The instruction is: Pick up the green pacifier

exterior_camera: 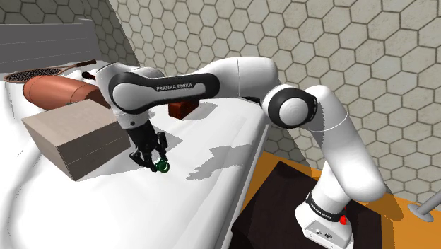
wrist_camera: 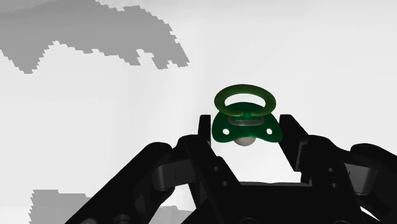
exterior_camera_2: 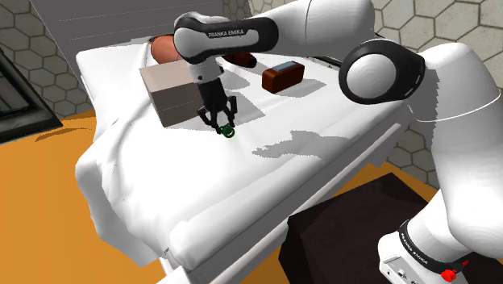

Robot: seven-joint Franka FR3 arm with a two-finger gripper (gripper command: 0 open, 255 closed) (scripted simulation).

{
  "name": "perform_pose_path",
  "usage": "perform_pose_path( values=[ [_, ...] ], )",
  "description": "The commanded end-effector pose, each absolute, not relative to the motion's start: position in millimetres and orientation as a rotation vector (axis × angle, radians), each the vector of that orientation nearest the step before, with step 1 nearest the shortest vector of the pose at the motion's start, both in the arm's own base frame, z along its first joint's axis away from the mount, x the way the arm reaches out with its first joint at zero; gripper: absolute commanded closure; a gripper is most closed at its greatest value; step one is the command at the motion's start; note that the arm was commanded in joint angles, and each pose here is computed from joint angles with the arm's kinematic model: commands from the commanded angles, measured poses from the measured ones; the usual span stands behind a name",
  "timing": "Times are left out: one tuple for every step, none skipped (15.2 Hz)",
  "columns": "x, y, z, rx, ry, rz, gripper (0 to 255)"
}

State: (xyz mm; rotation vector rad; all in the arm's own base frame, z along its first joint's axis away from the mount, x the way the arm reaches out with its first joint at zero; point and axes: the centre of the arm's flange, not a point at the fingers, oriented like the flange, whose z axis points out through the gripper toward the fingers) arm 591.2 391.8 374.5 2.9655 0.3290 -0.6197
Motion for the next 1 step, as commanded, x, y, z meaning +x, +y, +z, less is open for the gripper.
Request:
perform_pose_path(
  values=[
    [591.4,392.3,376.6,2.965,0.329,-0.62,255]
  ],
)
